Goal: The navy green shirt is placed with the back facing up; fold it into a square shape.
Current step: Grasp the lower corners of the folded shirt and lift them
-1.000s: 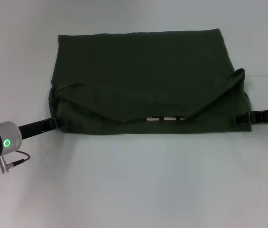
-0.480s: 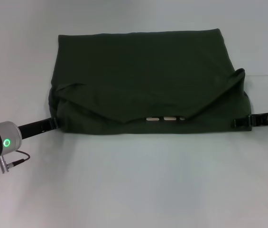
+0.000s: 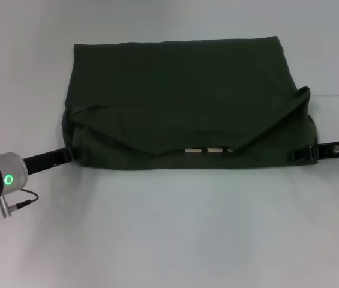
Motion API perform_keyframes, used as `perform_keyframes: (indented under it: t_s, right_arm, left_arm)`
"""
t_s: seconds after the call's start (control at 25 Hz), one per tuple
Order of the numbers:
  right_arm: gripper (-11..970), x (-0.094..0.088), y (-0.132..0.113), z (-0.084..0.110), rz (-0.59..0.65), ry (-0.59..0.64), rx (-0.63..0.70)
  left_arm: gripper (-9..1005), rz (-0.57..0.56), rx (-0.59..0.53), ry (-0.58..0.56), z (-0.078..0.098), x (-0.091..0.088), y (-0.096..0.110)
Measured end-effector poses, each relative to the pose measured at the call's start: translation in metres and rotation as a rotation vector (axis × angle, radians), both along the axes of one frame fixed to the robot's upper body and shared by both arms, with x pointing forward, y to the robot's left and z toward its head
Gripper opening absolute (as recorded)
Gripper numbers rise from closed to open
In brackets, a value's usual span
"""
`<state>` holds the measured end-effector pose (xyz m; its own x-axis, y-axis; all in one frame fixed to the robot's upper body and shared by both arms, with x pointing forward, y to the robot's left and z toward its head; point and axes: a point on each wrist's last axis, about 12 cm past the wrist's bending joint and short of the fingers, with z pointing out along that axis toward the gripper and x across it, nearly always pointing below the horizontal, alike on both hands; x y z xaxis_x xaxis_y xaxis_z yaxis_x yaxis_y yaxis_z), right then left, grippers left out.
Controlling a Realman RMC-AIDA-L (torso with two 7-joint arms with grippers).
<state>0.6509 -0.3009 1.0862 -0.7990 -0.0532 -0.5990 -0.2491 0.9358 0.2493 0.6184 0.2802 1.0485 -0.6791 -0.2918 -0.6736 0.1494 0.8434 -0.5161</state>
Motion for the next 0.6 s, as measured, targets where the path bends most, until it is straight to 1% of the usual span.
perform_keyframes:
  t_s: [0.24,0.44,0.6]
  right_arm:
    - [594,-0.0003,-0.0036,0.0003,-0.010,-0.002,-0.002]
    - [368,-0.0006,-0.0055,-0.0002,-0.016,-0.002,-0.004]
    - [301,-0.0008,-0.0058,-0.0003,-0.016,-0.003,-0.005]
  left_arm:
    - [2,0.002,-0.002,-0.003,0.0009,0.0005,0.0006]
    - [2,0.002,-0.002,-0.004,0.0011,0.0007,0.0008]
    - [2,0.004,-0.004,-0.004,0.0012,0.0008,0.0009]
